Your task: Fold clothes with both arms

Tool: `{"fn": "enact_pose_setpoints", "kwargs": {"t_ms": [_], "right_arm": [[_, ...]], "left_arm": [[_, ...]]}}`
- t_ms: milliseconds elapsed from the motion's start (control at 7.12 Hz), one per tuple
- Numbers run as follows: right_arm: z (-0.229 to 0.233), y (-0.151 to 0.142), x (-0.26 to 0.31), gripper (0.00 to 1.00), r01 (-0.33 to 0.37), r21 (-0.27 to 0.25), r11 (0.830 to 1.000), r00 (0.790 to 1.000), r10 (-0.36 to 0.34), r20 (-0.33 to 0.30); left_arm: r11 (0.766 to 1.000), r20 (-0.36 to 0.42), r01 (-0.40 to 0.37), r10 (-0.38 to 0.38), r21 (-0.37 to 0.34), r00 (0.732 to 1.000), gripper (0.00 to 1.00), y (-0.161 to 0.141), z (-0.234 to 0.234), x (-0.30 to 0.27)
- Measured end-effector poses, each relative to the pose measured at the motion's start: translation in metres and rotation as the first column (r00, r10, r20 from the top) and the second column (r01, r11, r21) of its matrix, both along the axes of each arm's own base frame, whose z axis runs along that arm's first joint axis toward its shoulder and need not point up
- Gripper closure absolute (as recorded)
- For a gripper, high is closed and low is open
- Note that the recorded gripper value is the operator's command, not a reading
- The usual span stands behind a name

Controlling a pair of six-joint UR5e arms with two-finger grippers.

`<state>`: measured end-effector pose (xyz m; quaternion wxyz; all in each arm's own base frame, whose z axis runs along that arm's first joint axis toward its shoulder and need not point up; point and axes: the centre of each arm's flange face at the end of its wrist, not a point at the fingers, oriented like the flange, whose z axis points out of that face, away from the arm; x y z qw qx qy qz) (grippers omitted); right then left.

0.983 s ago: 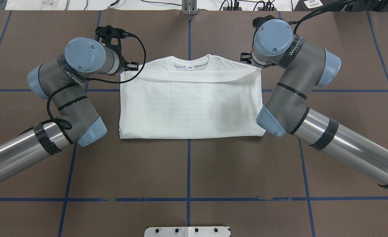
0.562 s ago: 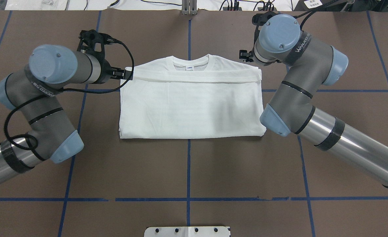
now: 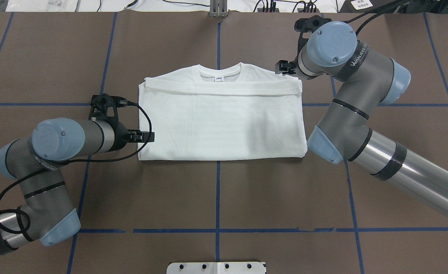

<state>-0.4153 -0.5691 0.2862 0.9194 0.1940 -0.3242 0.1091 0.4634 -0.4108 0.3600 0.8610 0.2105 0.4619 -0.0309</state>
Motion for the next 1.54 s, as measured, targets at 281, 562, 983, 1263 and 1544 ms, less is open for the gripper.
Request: {"fn": "enact_pose_setpoints", "kwargs": {"t_ms": [281,562,983,1263,1544], "right_arm": [[-0.001,0.001,-0.002,0.00,0.002,0.003,1.000,1.000,-0.002,0.003],[-0.001,0.002,-0.002,0.00,0.003,0.004,1.000,1.000,-0.003,0.003],[0.000,0.002,-0.003,0.00,0.003,0.005,1.000,1.000,-0.003,0.001],[0.000,0.003,-0.004,0.00,0.004,0.005,1.000,1.000,-0.004,0.000],[-0.001,0.005,-0.007,0.00,0.004,0.003,1.000,1.000,-0.004,0.003]], "left_arm": [[1.000,-0.006,-0.015,0.015,-0.010,1.000,0.56,0.016,0.004,0.013],[1.000,-0.011,-0.020,0.020,-0.011,1.000,0.63,0.020,0.002,0.017],[0.999,-0.011,-0.032,0.032,-0.012,0.999,0.76,0.025,0.002,0.022],[0.999,-0.013,-0.033,0.033,-0.010,0.999,1.00,0.027,0.001,0.022],[0.999,-0.011,-0.032,0.032,-0.004,0.999,1.00,0.026,0.002,0.017]]}}
